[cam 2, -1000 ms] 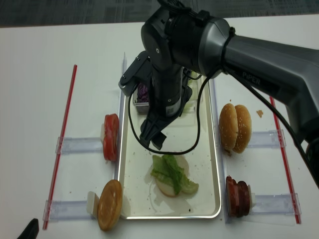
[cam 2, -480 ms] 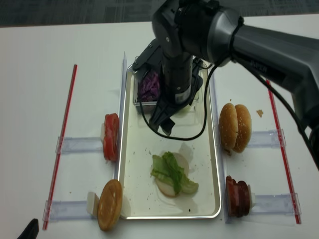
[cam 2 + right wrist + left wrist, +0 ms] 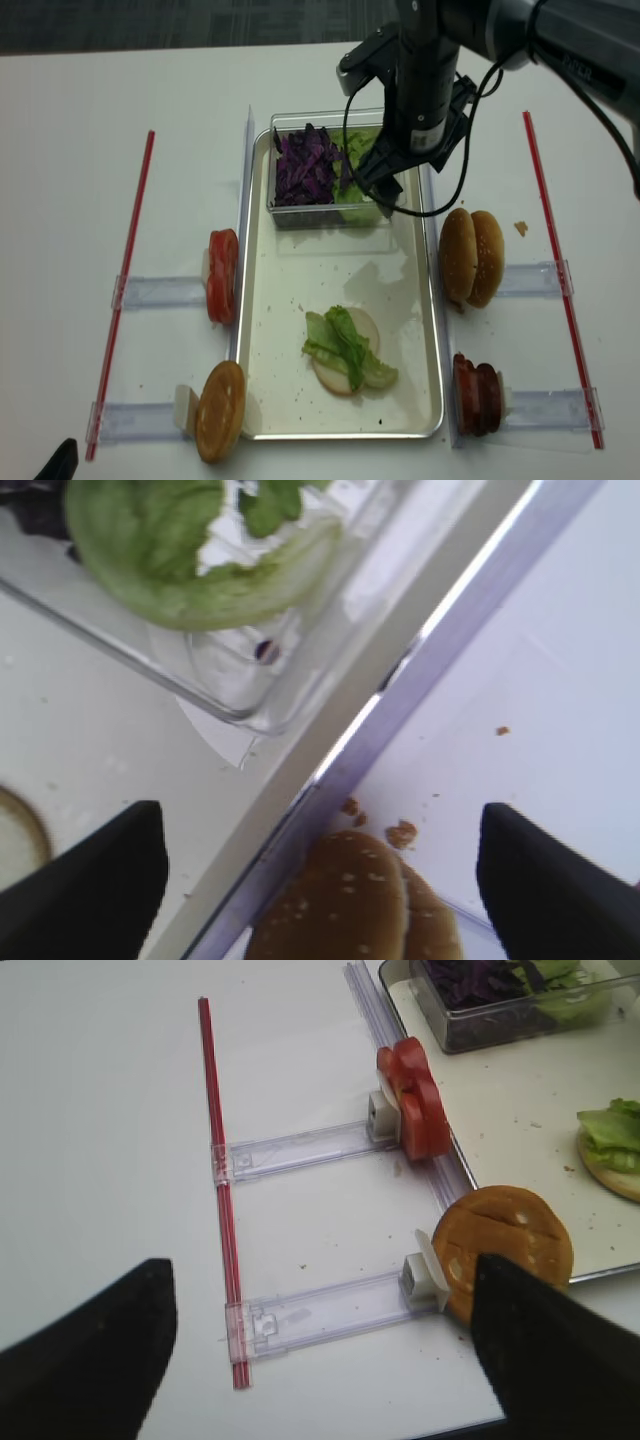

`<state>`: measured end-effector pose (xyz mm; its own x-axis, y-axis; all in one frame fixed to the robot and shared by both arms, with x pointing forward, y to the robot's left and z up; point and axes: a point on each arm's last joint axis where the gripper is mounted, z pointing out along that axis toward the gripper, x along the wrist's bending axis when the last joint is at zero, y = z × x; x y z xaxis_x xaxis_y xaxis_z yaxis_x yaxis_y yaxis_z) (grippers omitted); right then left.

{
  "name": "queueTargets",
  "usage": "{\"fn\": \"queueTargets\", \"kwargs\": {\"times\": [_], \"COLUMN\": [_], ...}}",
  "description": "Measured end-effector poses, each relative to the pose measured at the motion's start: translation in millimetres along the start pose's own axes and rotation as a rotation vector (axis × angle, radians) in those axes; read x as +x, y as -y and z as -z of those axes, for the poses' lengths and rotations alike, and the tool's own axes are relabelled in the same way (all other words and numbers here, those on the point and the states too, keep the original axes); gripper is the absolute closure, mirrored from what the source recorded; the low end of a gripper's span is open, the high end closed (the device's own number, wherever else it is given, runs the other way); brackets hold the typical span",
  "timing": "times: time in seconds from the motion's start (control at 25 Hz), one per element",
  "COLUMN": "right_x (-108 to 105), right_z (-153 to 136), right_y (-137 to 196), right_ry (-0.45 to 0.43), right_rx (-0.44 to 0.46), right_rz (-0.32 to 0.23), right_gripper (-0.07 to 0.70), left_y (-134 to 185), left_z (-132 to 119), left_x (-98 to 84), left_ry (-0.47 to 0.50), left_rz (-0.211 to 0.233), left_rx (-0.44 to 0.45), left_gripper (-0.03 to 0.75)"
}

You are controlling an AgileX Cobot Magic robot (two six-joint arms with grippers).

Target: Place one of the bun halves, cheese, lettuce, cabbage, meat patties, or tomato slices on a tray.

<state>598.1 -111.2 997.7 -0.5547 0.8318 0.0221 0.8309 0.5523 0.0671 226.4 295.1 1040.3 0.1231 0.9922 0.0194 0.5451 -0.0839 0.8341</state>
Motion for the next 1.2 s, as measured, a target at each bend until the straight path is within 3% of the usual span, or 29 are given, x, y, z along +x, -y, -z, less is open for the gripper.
{"fn": "queueTargets", "kwargs": {"times": [0.4, 0.72, 0.96, 1.2], "right_x": [-86.7, -141.1, -170.7, -182.5], "right_z": [3.2, 5.9, 7.7, 8.5], "right_y": [18.7, 41.3, 57.8, 65.3], "right_ry": [0.014, 0.024, 0.029, 0.030], "right_rx": [-0.005, -0.009, -0.011, -0.012], "right_rz": [-0.240, -0.390, -0.473, -0.509], "right_gripper": [-0.011, -0.011, -0.011, -0.011], "left_y": [0.0, 0.0, 0.0, 0.0], "left_z": [0.0, 0.0, 0.0, 0.0], "left_x": [0.0, 0.0, 0.0, 0.0], "left_ry": [0.000, 0.000, 0.000, 0.000], "left_rz": [0.000, 0.000, 0.000, 0.000], "left_rx": [0.000, 0.000, 0.000, 0.000], "left_gripper": [0.161, 0.161, 0.161, 0.161]}}
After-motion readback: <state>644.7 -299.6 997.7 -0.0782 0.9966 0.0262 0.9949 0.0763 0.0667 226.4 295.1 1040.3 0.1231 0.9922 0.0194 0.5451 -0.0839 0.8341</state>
